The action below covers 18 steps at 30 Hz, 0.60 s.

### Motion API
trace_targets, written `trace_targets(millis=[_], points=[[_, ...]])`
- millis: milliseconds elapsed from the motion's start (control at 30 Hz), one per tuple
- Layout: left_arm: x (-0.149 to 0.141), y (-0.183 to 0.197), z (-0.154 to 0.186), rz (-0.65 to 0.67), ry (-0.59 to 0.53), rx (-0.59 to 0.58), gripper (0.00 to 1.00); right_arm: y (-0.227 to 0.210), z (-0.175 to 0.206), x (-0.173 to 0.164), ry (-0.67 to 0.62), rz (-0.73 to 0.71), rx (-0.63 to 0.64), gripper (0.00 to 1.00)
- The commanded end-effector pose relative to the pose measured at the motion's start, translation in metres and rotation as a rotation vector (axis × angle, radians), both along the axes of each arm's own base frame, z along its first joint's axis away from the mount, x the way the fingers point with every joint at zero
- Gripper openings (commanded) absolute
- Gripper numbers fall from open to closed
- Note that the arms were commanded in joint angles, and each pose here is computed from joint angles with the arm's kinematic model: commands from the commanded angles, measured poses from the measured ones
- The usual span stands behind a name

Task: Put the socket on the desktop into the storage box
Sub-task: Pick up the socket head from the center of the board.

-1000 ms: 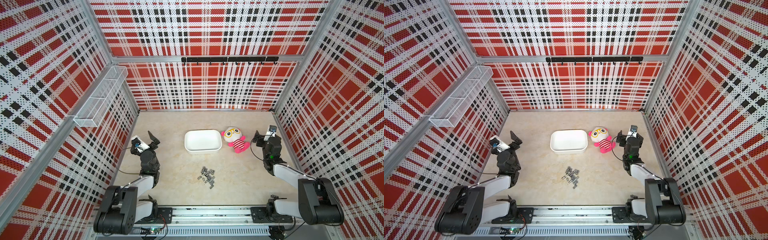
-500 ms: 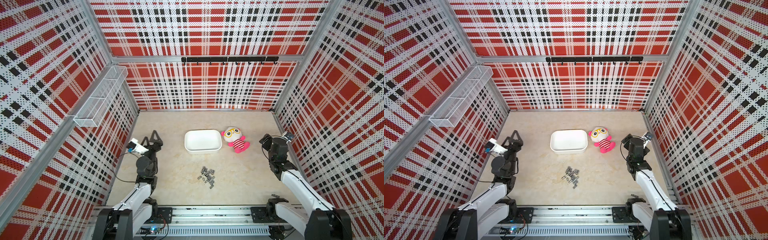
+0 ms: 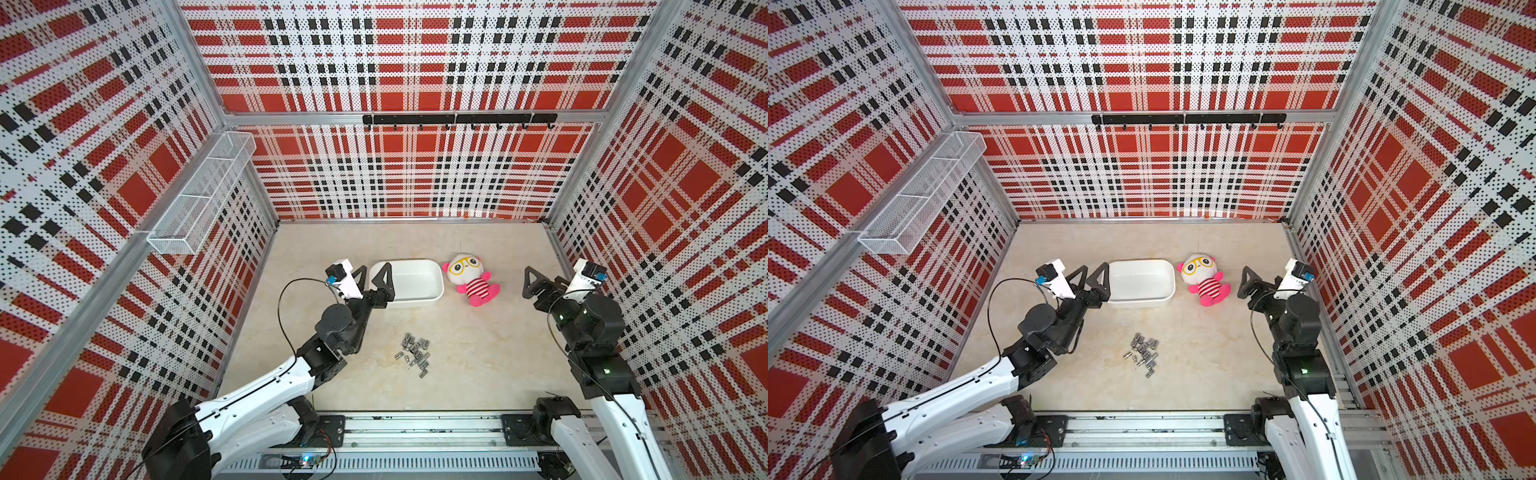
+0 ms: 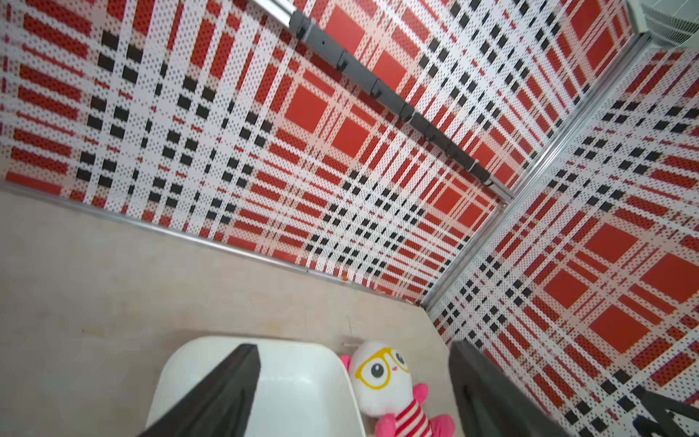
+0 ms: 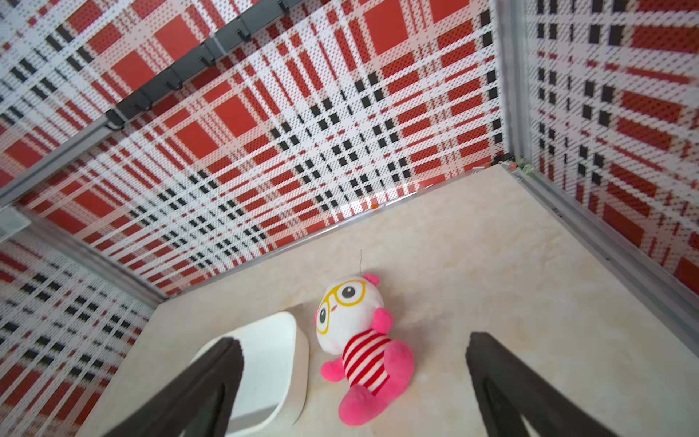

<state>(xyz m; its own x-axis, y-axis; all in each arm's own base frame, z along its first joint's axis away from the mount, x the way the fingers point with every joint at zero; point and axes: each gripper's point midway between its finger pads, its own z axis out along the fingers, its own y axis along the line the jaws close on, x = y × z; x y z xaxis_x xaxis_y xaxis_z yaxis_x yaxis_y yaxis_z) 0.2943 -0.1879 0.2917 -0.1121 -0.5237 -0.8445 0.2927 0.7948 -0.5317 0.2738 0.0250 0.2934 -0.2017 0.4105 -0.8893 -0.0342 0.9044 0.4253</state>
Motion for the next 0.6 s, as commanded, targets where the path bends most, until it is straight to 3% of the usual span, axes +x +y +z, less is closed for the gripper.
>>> trace_targets(millis=[0,100,167,367,567], points=[[-0.010,-0.008,-0.072,-0.055,0.185,0.087,0.84,0.030,-0.027,-0.008,0.074,0.169,0.014,1.00],[-0.010,-0.008,-0.099,-0.060,0.251,0.169,0.84,0.047,-0.041,-0.003,0.112,0.237,0.025,1.00],[-0.005,-0.006,-0.098,-0.025,0.271,0.185,0.83,0.062,-0.051,0.001,0.144,0.272,-0.002,0.99],[0.005,-0.012,-0.110,-0.023,0.314,0.194,0.82,0.134,-0.082,0.003,0.230,0.392,-0.232,0.96],[0.015,-0.012,-0.132,-0.045,0.400,0.160,0.81,0.200,-0.123,-0.008,0.304,0.556,-0.334,0.74]])
